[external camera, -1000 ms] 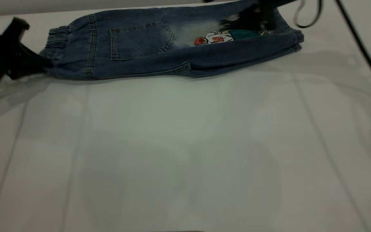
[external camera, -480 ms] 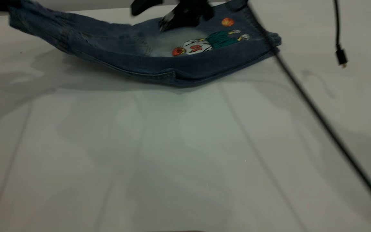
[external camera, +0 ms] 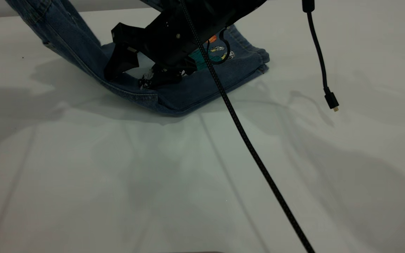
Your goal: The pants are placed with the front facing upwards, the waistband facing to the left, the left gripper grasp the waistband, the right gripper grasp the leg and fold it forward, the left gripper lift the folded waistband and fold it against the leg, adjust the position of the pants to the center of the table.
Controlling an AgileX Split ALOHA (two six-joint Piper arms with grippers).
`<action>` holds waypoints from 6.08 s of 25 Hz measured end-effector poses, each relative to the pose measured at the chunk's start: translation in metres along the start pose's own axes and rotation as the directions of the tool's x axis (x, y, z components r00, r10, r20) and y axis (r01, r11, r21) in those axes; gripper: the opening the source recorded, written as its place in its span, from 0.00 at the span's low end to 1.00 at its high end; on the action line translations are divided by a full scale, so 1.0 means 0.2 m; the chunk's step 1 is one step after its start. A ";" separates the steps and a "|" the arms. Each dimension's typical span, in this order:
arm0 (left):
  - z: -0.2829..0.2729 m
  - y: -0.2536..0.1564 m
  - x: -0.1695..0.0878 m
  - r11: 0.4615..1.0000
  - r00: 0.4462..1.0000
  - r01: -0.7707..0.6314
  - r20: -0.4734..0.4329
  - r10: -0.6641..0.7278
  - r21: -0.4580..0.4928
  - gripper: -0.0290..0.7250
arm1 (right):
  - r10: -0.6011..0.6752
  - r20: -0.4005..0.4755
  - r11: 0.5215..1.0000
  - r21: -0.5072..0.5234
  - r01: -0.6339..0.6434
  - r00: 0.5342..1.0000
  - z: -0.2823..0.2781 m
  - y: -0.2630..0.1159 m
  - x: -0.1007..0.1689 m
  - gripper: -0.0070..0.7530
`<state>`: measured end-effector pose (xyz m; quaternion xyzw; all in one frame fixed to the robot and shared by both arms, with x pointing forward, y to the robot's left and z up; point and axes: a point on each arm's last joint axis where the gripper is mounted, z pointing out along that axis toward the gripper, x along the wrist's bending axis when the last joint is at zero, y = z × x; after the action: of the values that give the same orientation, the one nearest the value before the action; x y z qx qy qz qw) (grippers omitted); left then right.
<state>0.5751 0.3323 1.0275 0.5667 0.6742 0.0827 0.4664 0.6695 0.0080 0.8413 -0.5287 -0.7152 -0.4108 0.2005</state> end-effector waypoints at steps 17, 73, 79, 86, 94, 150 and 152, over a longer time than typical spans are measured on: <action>0.19 -0.12 -0.38 0.982 0.981 -0.187 0.055 0.186 0.025 0.11 | -0.030 0.042 0.995 0.099 0.026 0.999 -0.07 0.03 -0.15 0.66; -0.04 0.33 -0.88 0.818 0.791 -0.574 0.237 0.563 -0.028 0.80 | -0.387 0.381 0.921 0.118 0.372 0.840 -0.54 0.25 0.33 0.66; -0.12 0.32 -0.91 0.812 0.779 -0.584 0.265 0.568 -0.023 0.80 | -0.465 0.588 0.884 0.280 0.373 0.662 -0.23 0.11 0.25 0.66; -0.13 0.30 -0.91 0.806 0.773 -0.592 0.289 0.564 0.013 0.80 | -0.470 0.641 0.882 0.329 0.336 0.607 -0.08 0.07 0.08 0.66; -0.13 0.29 -0.91 0.801 0.769 -0.597 0.309 0.559 0.036 0.80 | -0.412 0.691 0.904 0.391 0.174 0.594 -0.05 -0.02 -0.03 0.66; -0.99 0.15 -1.08 0.679 0.677 -0.733 0.056 0.734 -0.046 0.80 | -0.396 0.393 0.856 -0.171 0.489 0.830 -1.38 0.31 1.47 0.66; -1.09 0.13 -1.10 0.681 0.681 -0.728 0.024 0.732 -0.078 0.80 | -0.417 0.391 0.832 -0.198 0.518 0.820 -1.49 0.27 1.54 0.66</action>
<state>0.4184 0.2470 1.2810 0.7756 0.3771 0.2675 0.4298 0.5642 -0.0432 1.2569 -0.4198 -0.7774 -0.4547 -0.1125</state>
